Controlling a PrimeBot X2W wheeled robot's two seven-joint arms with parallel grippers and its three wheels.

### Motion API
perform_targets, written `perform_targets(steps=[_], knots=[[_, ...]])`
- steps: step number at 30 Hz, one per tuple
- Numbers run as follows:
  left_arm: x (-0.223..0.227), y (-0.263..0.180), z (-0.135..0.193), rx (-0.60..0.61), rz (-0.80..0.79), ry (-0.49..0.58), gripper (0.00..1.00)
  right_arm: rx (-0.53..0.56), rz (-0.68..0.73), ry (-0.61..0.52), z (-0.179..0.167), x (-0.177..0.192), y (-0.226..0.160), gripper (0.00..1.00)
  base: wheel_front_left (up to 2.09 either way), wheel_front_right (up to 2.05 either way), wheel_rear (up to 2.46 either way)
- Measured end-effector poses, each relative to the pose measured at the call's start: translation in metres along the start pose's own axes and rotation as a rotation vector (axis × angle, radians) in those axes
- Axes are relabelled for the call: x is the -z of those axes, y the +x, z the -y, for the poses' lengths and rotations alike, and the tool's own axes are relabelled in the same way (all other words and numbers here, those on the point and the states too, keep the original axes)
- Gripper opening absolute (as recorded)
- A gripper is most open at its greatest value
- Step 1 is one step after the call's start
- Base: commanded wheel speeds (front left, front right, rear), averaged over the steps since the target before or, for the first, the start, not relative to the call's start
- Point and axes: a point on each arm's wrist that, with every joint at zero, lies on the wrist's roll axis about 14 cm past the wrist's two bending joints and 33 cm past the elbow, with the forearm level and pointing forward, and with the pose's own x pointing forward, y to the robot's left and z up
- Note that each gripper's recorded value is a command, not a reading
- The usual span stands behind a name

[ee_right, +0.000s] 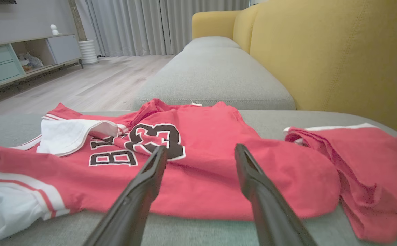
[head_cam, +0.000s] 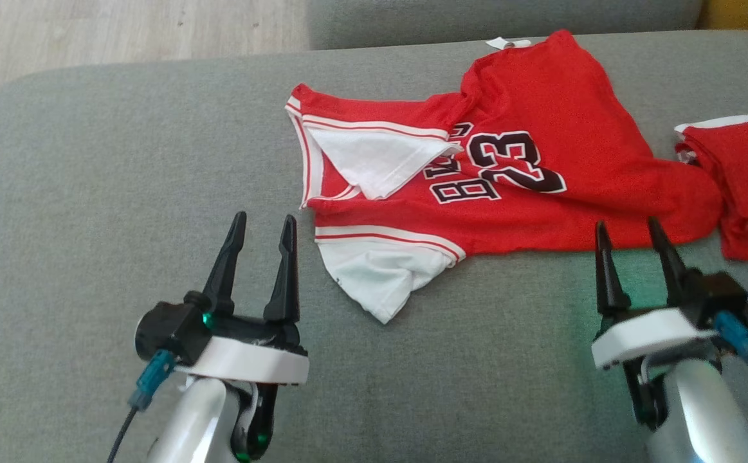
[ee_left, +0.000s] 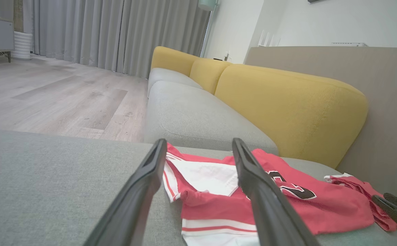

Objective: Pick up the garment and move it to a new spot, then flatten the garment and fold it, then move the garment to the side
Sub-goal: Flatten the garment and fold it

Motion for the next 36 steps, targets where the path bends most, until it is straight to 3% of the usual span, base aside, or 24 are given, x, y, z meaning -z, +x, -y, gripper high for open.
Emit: perform_targets(steps=[10,17,21,36], knots=[[0.027,-0.002,0.006,0.016,-0.080,-0.009,1.00,0.040,0.039,0.055,0.010,-0.007,-0.019,1.00,0.00,0.00,0.00],[0.107,-0.019,0.011,0.026,-0.435,-0.057,1.00,0.060,0.031,0.074,0.017,-0.002,-0.021,1.00,0.00,0.00,0.00],[0.131,-0.024,0.008,-0.001,-0.550,-0.061,1.00,0.076,0.016,0.075,0.022,0.003,-0.023,1.00,0.00,0.00,0.00],[0.141,-0.008,0.035,0.082,-0.581,-0.167,1.00,0.113,-0.004,0.088,0.033,0.011,-0.027,1.00,0.00,0.00,0.00]])
